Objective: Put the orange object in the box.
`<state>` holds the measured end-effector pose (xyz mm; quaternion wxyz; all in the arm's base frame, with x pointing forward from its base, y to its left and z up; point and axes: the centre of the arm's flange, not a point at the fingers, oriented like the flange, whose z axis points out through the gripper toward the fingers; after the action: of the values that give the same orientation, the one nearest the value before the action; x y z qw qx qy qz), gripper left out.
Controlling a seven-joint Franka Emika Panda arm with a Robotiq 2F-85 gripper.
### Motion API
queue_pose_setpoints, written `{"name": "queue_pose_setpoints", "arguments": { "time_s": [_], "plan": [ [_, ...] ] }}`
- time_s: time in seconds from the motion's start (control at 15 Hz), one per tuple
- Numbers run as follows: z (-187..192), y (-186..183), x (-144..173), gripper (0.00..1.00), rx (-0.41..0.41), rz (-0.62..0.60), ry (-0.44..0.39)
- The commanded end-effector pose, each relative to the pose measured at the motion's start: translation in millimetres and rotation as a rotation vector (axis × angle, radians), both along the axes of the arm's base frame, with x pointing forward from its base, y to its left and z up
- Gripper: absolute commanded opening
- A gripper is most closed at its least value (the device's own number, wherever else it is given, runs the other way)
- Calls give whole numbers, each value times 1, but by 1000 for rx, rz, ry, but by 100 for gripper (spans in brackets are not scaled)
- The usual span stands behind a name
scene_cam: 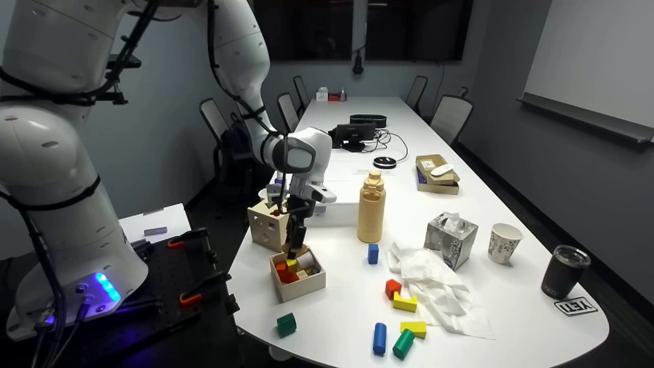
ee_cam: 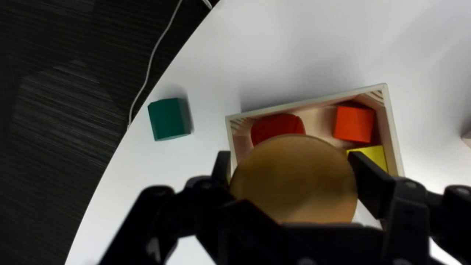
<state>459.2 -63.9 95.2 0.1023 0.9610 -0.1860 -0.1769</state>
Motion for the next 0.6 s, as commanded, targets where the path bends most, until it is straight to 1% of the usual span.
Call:
{"name": "queue_pose_setpoints", "arguments": {
  "time_s": [0.0,0.13,0.33,0.53],
  "plan": [
    [-20,4,-6,54,-24,-19,36],
    [-31,3,-9,54,-25,-14,58],
    [-47,3,-9,54,-12,-13,71],
    [-59,12,-3,54,18,-8,48]
  ]
}}
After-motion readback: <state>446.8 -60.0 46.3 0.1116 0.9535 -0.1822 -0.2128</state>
